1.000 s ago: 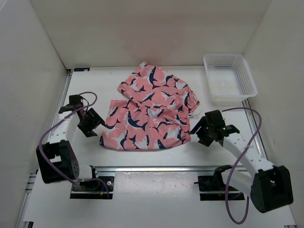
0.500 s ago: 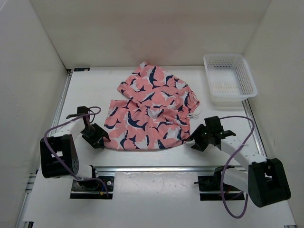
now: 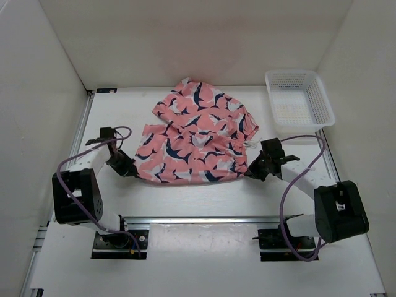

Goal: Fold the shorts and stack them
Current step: Flatten the shorts out

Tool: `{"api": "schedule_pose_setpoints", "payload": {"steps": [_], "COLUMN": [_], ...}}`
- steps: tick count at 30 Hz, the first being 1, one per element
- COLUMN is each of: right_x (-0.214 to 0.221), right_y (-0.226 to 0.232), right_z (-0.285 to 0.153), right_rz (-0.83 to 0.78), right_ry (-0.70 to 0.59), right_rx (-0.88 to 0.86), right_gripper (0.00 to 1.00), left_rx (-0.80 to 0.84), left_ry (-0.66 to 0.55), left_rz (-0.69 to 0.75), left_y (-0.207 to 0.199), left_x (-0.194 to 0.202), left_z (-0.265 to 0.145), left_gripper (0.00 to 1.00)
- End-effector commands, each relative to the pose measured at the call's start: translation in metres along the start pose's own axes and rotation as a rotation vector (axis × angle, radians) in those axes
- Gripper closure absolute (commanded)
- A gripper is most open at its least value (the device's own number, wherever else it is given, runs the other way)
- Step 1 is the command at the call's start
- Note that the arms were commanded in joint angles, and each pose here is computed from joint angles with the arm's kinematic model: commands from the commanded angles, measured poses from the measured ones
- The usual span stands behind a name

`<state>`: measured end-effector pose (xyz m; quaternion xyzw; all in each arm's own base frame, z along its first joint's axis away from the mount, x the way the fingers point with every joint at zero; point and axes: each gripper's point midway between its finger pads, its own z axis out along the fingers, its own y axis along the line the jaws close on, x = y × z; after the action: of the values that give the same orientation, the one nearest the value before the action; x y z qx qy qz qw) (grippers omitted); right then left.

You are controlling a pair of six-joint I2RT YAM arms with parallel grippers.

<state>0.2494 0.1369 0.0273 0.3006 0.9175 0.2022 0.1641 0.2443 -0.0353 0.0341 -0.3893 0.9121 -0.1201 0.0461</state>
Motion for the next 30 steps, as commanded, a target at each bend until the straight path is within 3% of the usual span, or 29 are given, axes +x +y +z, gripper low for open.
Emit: {"api": "schedule_pose_setpoints", "payload": {"steps": [1,8,10,11,17,26,28,30], "right_x": [-0.016,-0.025,-0.029,-0.031,-0.031,-0.029,-0.030,-0.030], "right_y": [-0.004,0.004,0.006,0.010,0.021,0.026,0.028,0.028], "right_z": [-0.011,-0.014,-0.015,-0.017,-0.019,-0.022,-0.025,-0.025], "right_rz": [-0.029,-0.008,-0.009,0.001,-0.007,-0.034,-0.034,-0.034], "right_ry": [-0.073,-0.095,-0.110,-0.117,-0.120,-0.124,-0.131,-0.131], "right_rx": [0.056,0.065,0.064,0.055,0.034,0.026,0.015,0.015], "right_gripper": [1.00,1.00,1.00,1.00,1.00,1.00,1.00,1.00], "left_rx": [0.099,0.028,0.013,-0.012,0.007,-0.124,-0.099,-0.065], "left_ry": [-0.140,-0.116,-0.090,-0.072,-0.093,-0.378,-0.405,-0.334], "left_rz": [0.073,0.134,0.192,0.196,0.257,0.172,0.154,0.151], "left_y": [-0.033,-0.063,-0.077,-0.078,-0.095,-0.051,-0.043,-0.034], "left_x": [-0.028,-0.066,-0.072,-0.072,-0.064,-0.073,-0.065,-0.041], "left_z": [-0.037,-0.019,-0.007,-0.001,-0.016,-0.107,-0.120,-0.109], "left_gripper": [0.90,0.90,0.70,0.49,0.08,0.00,0.13,0.31]}}
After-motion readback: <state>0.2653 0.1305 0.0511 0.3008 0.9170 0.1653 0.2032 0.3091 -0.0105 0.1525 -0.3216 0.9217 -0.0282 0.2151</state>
